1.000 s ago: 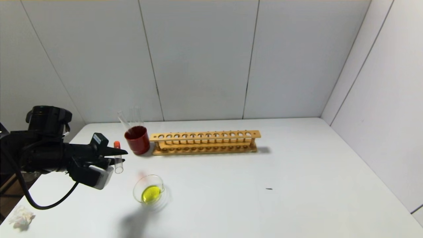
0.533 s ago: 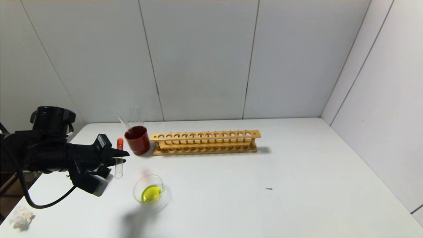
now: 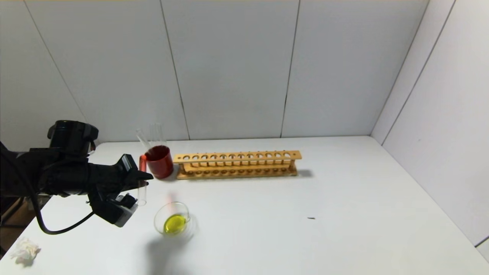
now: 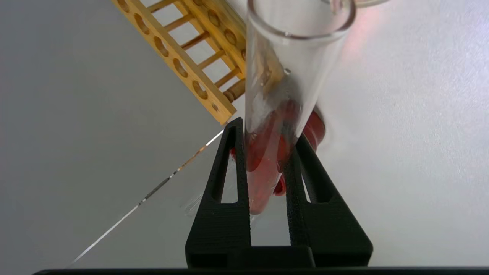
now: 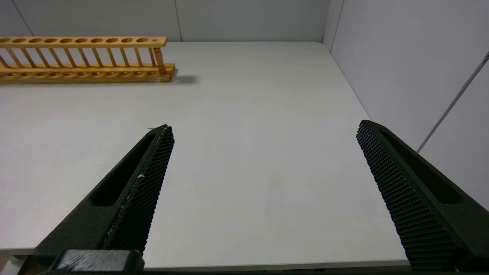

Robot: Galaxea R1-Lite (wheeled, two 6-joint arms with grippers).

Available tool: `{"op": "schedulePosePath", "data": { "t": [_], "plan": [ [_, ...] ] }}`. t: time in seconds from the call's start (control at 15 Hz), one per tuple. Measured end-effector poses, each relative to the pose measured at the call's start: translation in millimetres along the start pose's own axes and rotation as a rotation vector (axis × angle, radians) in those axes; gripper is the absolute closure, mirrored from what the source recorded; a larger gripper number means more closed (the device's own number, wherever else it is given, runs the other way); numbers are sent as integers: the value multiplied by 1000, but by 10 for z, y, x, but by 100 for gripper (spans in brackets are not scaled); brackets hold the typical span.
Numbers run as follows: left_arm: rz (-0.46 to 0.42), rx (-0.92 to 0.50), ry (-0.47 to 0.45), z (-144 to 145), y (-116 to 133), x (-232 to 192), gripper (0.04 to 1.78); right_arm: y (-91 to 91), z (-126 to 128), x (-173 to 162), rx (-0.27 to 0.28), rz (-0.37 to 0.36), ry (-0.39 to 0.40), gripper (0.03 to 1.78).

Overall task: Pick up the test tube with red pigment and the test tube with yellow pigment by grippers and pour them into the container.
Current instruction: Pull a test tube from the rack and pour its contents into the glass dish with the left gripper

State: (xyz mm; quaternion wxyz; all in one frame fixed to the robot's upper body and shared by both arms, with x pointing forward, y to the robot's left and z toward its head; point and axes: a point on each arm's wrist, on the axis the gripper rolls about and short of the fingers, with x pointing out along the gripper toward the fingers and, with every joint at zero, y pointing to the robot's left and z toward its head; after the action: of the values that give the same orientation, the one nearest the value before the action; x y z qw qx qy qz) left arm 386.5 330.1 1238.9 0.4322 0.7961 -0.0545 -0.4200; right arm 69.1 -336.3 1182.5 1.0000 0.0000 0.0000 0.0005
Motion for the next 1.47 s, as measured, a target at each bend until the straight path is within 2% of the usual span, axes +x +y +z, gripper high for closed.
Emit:
{"op": "schedulePosePath", "data": {
  "t": [0.6, 1.47],
  "plan": [
    [-20, 96, 18, -34, 138, 317, 151, 0, 0, 0, 0, 0, 0, 6],
    [-38, 96, 8, -27, 100, 444, 151, 0, 0, 0, 0, 0, 0, 6]
  ]
}}
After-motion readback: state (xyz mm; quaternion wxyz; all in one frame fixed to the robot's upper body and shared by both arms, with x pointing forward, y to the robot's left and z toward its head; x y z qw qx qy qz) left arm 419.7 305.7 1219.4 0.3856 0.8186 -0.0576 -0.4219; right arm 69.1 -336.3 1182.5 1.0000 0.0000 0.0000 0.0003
